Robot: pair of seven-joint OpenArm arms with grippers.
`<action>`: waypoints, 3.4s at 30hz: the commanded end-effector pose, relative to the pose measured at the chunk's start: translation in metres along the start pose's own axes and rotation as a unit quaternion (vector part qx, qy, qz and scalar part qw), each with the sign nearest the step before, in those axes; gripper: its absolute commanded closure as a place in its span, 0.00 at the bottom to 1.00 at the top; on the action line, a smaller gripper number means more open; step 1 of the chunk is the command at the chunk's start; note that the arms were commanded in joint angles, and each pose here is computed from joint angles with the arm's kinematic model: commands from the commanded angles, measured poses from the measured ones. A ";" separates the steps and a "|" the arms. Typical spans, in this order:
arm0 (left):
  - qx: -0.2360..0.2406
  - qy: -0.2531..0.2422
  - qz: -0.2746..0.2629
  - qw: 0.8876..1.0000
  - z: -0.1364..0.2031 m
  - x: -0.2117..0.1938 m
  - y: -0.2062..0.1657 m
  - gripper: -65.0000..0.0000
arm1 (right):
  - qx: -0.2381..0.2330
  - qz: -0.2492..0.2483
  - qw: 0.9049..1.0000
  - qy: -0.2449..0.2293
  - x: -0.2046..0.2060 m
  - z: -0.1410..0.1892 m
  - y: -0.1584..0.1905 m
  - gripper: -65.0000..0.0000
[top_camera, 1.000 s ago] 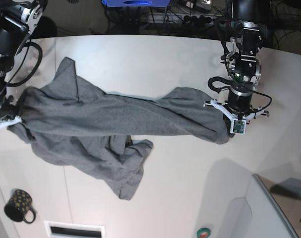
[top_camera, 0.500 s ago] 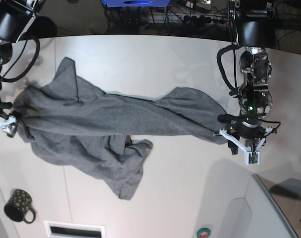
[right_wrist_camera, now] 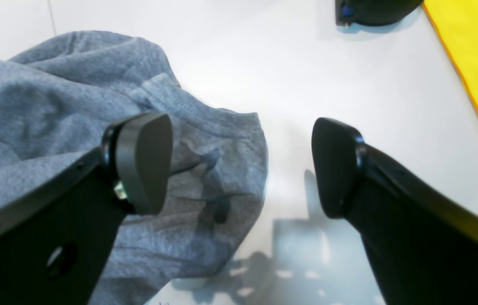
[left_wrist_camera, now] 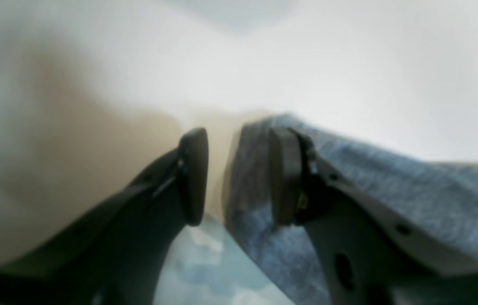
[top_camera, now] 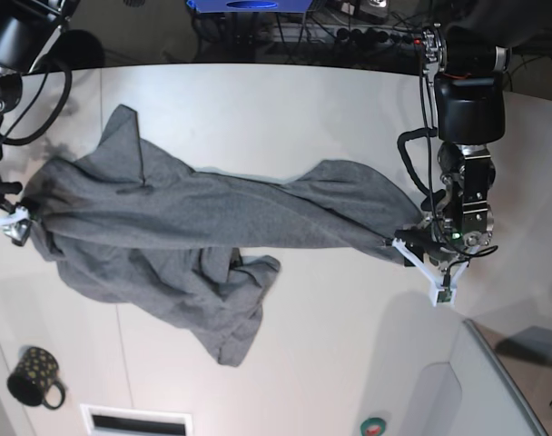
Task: Layout the t-shirt on the table in an organized manner, then fold the t-shirt properly
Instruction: 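Pull the shirt taut between both grippers, stretching it out, then release and regrasp the shirt edge with the left gripper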
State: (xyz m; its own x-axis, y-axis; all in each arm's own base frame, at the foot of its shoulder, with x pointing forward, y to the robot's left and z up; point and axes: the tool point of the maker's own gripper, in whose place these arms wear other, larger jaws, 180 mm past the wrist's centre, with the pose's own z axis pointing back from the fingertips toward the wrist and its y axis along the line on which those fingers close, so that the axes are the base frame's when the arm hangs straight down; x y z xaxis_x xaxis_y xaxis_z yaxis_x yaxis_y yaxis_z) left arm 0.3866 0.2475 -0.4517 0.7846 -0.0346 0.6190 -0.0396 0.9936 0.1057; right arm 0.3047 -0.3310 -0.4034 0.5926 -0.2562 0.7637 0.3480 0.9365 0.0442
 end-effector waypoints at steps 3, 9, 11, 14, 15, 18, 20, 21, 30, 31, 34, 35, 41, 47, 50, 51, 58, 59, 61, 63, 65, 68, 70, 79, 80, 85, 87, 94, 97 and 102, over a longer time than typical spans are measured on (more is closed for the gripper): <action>0.008 -0.030 0.003 1.000 0.003 0.025 0.008 0.64 | -0.001 0.002 0.999 -0.032 0.022 0.002 -0.003 0.26; 0.000 -0.050 0.014 0.999 0.010 0.036 0.007 0.64 | 0.001 0.000 1.000 -0.030 0.019 0.001 0.000 0.26; 0.006 -0.061 0.012 0.998 0.017 0.036 0.018 0.65 | 0.003 -0.001 1.000 -0.029 0.018 0.001 0.002 0.26; 0.004 -0.083 0.006 0.997 0.028 0.043 0.018 0.65 | 0.003 -0.002 1.000 -0.028 0.018 0.001 0.002 0.26; 0.005 -0.089 0.003 0.996 0.031 0.045 0.017 0.65 | 0.003 -0.002 1.000 -0.028 0.018 0.001 0.002 0.26; 0.002 -0.098 0.003 0.995 0.036 0.047 0.014 0.64 | 0.009 0.001 1.000 -0.028 0.018 0.000 0.007 0.26; 0.001 -0.087 0.006 0.996 0.032 0.042 0.014 0.63 | 0.026 0.018 0.999 -0.023 0.016 -0.003 0.023 0.26; 0.001 -0.079 0.007 0.997 0.029 0.037 0.015 0.63 | 0.032 0.024 0.999 -0.021 0.015 -0.004 0.029 0.27; -0.001 -0.065 0.010 0.998 0.024 0.027 0.014 0.20 | 0.042 0.032 0.998 -0.018 0.013 -0.004 0.038 0.27; -0.001 -0.065 0.010 0.998 0.024 0.027 0.014 0.13 | 0.042 0.032 0.998 -0.018 0.013 -0.004 0.038 0.27; -0.004 -0.056 0.011 0.998 0.020 0.023 0.011 0.00 | 0.042 0.032 0.998 -0.018 0.013 -0.004 0.038 0.27; -0.004 -0.054 0.014 0.998 0.017 0.026 0.012 0.00 | 0.042 0.032 0.998 -0.018 0.013 -0.004 0.038 0.27; -0.044 -0.019 0.089 0.995 -0.005 0.018 -0.001 0.00 | 0.041 0.032 0.998 -0.017 0.012 -0.004 0.038 0.27; -0.062 -0.023 0.117 0.991 -0.005 0.023 -0.008 0.27 | 0.040 0.033 0.999 -0.011 0.006 -0.003 0.035 0.27; -0.062 -0.023 0.117 0.991 -0.005 0.023 -0.008 0.72 | 0.039 0.033 0.999 -0.010 0.006 -0.003 0.035 0.27; -0.061 -0.023 0.118 0.991 -0.005 0.022 -0.006 0.88 | 0.039 0.033 0.999 -0.010 0.006 -0.003 0.035 0.27; -0.054 -0.079 0.088 0.992 0.019 0.047 0.002 1.00 | 0.041 0.031 0.999 -0.005 0.003 -0.006 0.037 0.27; -0.052 -0.097 0.080 0.991 0.027 0.058 0.005 1.00 | 0.043 0.027 0.999 -0.002 0.001 -0.009 0.038 0.27; -0.045 -0.131 0.050 0.989 0.044 0.077 0.008 1.00 | 0.045 0.018 0.999 0.007 0.000 -0.017 0.040 0.27; -0.040 -0.157 -0.004 0.987 0.059 0.093 0.000 1.00 | 0.048 0.012 0.999 0.021 -0.007 -0.024 0.041 0.27; -0.032 -0.175 -0.063 0.982 0.071 0.103 -0.010 1.00 | 0.060 0.014 0.998 0.027 -0.010 -0.027 0.046 0.27; -0.023 -0.207 -0.140 0.968 0.091 0.115 -0.032 1.00 | 0.094 0.031 0.995 0.032 -0.015 -0.027 0.060 0.27; -0.005 -0.224 -0.195 0.955 0.106 0.115 -0.042 1.00 | 0.107 0.030 0.993 0.040 -0.021 -0.029 0.067 0.27; 0.033 -0.280 -0.425 0.860 0.149 0.049 -0.067 1.00 | 0.096 0.011 0.989 0.117 -0.064 -0.049 0.043 0.27; 0.030 -0.276 -0.444 0.852 0.149 0.035 -0.068 1.00 | 0.092 0.011 0.988 0.120 -0.066 -0.049 0.039 0.29; 0.011 -0.250 -0.509 0.824 0.156 -0.031 -0.066 1.00 | 0.080 0.008 0.989 0.120 -0.071 -0.052 0.024 0.47; 0.000 -0.238 -0.521 0.820 0.158 -0.051 -0.064 1.00 | 0.075 0.008 0.989 0.129 -0.076 -0.052 0.017 0.48; -0.010 -0.163 -0.566 0.808 0.145 -0.111 -0.042 1.00 | 0.066 0.008 0.988 0.137 -0.080 -0.052 0.007 0.48; -0.008 -0.124 -0.579 0.806 0.132 -0.134 -0.027 1.00 | 0.062 0.011 0.989 0.135 -0.077 -0.052 0.001 0.48; -0.013 -0.109 -0.578 0.809 0.125 -0.145 -0.024 1.00 | 0.061 0.012 0.989 0.137 -0.079 -0.051 0.000 0.48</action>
State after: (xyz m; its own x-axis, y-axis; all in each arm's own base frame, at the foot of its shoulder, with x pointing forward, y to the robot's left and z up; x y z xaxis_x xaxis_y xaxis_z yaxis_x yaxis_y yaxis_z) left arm 0.1920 0.2140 -0.4539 0.1757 -0.9545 0.2409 0.6751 0.2949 0.6762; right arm 0.2988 -0.3142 -0.4974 0.7650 -0.2850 0.5776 0.2455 0.9581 0.1477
